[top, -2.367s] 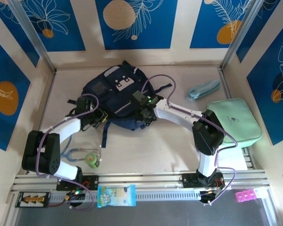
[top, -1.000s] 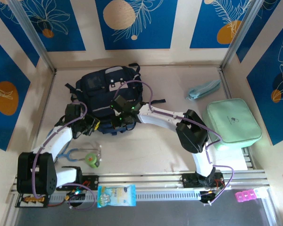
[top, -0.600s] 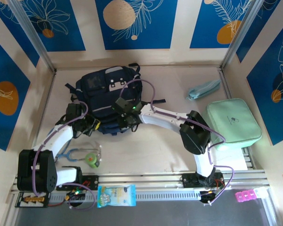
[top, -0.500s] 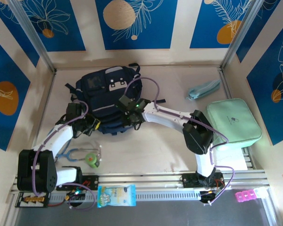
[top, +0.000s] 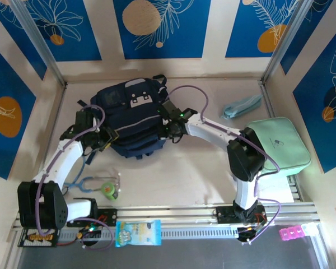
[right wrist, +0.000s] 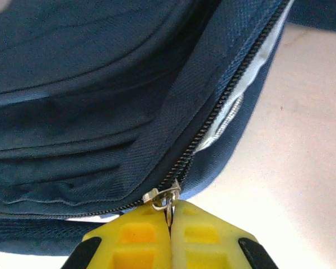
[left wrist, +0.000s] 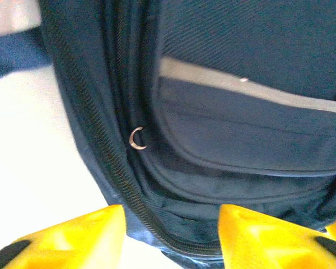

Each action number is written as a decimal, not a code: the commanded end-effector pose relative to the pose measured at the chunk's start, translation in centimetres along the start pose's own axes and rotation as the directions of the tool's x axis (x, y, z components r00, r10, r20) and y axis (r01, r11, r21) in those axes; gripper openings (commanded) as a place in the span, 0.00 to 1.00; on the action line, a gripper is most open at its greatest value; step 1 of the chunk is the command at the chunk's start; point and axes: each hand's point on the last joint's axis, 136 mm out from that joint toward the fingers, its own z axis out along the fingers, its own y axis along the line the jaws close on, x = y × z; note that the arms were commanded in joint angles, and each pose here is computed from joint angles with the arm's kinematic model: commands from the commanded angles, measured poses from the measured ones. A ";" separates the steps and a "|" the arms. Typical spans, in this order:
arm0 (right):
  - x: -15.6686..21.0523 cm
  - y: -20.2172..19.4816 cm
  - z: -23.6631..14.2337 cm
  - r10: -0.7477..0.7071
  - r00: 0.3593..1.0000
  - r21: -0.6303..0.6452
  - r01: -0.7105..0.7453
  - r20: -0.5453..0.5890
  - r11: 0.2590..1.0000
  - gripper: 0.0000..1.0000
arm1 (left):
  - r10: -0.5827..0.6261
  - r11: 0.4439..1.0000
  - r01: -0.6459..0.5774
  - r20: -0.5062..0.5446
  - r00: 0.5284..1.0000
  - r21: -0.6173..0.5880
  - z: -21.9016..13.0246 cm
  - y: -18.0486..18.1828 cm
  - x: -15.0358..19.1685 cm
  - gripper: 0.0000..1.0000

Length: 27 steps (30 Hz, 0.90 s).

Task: Pack the student bag
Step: Zip the student bag at the center of the table.

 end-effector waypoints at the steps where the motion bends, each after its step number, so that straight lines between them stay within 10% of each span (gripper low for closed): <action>1: -0.3 3.7 -2.9 -0.076 0.996 -0.231 0.085 0.050 0.969 0.00 | 0.250 0.968 -0.248 -0.042 0.967 0.048 -1.7 -2.3 0.9 0.57; 8: 1.1 4.6 -4.8 -0.047 0.998 -0.368 0.060 0.043 0.928 0.00 | 0.545 0.812 -0.529 0.006 0.839 0.245 -1.9 -8.9 2.7 0.65; 14: 2.0 4.2 -4.9 -0.027 0.999 -0.400 0.035 0.026 0.916 0.00 | 0.808 0.546 -0.783 0.059 0.586 0.298 -0.8 -11.4 5.4 0.66; 27: 1.8 4.2 -4.8 -0.011 1.000 -0.436 0.023 0.029 0.900 0.00 | 0.976 0.182 -0.903 0.037 0.213 0.390 3.1 -11.9 9.5 0.61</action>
